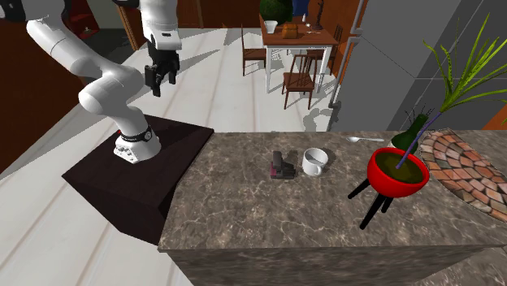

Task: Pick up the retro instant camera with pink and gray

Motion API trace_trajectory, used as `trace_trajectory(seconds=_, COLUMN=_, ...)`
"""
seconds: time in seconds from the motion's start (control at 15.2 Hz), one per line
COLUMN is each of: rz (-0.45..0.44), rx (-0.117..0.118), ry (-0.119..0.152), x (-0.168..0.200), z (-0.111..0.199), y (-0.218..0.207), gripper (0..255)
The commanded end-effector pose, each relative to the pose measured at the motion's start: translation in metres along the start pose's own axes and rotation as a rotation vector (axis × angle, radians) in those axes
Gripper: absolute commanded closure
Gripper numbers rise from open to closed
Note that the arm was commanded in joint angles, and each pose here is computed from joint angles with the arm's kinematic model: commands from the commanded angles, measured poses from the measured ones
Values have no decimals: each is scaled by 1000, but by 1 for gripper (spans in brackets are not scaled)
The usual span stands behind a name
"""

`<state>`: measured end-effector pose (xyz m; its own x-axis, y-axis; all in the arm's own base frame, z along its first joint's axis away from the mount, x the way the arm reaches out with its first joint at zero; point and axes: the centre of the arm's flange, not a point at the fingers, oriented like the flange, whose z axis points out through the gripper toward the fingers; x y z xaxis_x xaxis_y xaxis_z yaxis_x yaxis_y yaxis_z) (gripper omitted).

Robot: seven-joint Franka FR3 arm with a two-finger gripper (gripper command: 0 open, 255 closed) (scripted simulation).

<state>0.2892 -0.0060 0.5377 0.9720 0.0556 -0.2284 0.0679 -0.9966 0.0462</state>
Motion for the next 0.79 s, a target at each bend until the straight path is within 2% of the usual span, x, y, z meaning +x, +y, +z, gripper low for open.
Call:
trace_trajectory(seconds=0.0, rz=0, rx=0, ry=0, x=0, z=0, y=0, gripper=0)
trace_trajectory(seconds=0.73, rz=-20, rx=15, ry=19, x=133, z=51, y=-6, gripper=0)
